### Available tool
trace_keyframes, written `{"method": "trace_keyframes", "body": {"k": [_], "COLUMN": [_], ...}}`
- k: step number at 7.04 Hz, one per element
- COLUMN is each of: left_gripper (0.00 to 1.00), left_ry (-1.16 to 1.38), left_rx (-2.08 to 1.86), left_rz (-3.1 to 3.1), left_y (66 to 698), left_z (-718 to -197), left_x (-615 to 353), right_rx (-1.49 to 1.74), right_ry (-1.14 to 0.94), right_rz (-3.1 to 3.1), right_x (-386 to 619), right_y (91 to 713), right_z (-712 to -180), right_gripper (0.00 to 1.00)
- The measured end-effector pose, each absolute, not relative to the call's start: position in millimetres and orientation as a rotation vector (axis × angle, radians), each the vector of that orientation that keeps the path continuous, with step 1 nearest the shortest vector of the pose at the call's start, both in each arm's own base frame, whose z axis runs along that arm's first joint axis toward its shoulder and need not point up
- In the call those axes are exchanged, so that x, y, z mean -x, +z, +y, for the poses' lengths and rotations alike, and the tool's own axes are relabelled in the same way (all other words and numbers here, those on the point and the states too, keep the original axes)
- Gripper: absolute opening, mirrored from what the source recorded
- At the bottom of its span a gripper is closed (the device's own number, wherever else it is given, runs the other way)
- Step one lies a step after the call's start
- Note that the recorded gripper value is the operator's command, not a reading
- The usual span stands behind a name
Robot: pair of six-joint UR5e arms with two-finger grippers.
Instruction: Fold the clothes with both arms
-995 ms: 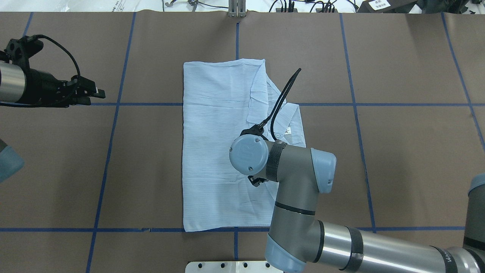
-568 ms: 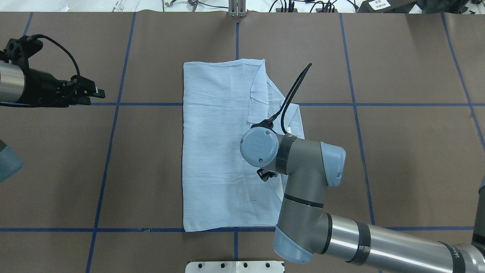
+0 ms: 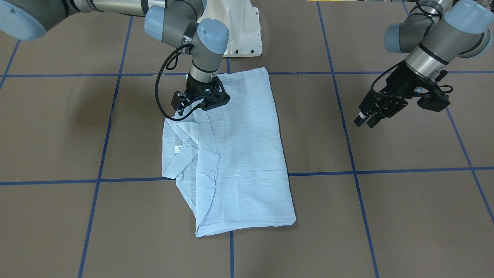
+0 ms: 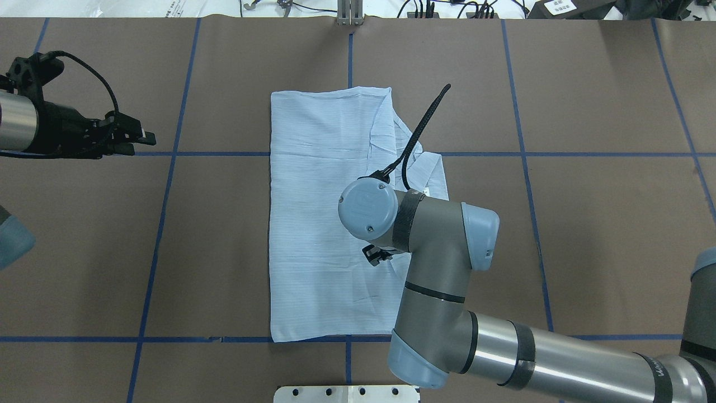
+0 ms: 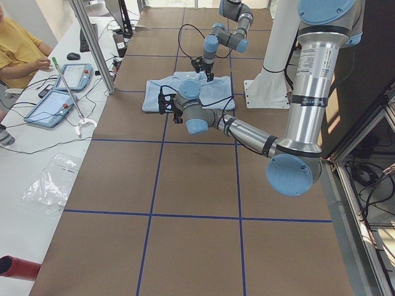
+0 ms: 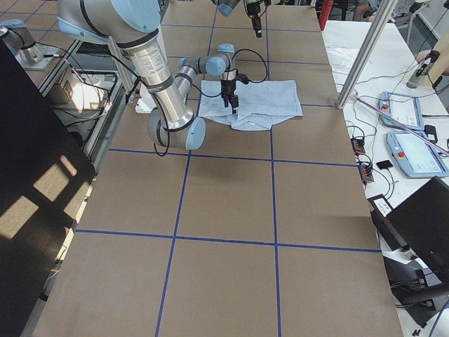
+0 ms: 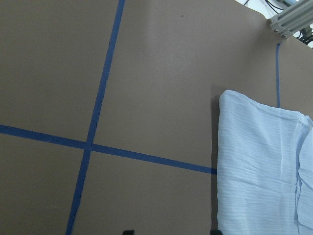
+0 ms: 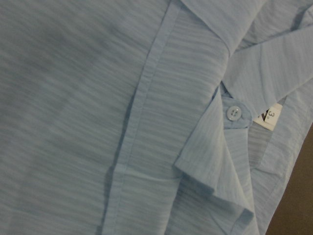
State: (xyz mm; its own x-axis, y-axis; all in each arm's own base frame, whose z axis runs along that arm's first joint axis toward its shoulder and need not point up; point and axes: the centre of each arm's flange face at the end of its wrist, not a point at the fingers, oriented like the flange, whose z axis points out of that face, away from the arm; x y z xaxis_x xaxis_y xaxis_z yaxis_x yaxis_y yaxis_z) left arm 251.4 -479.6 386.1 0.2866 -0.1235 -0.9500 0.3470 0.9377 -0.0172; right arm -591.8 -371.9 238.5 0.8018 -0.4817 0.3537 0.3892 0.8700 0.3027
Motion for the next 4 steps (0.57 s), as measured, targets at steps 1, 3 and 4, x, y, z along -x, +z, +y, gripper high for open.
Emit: {"method": "trace_keyframes", "body": {"k": [1, 3, 4], "left_gripper": [0.60, 0.60, 0.60], "left_ry": [-0.318, -0.319, -0.319], "left_rx": [-0.206, -0.206, -0.206], "left_rz": [1.243, 1.243, 1.244], "left_y": [386.1, 386.1, 385.6], "left_z": [-479.4, -479.5, -479.5], "left_x": [-251.6, -251.6, -251.5], "right_rx": [-0.217, -0.206, -0.200], "right_ry": [-0.477, -0.478, -0.480], "right_rz": [-0.437, -0.435, -0.430], "right_x": [596.2, 603.8, 606.2], "right_y": [238.3, 240.8, 244.4], "right_z": [-366.6, -356.5, -352.9], "right_gripper": [1.00, 1.00, 1.00]}}
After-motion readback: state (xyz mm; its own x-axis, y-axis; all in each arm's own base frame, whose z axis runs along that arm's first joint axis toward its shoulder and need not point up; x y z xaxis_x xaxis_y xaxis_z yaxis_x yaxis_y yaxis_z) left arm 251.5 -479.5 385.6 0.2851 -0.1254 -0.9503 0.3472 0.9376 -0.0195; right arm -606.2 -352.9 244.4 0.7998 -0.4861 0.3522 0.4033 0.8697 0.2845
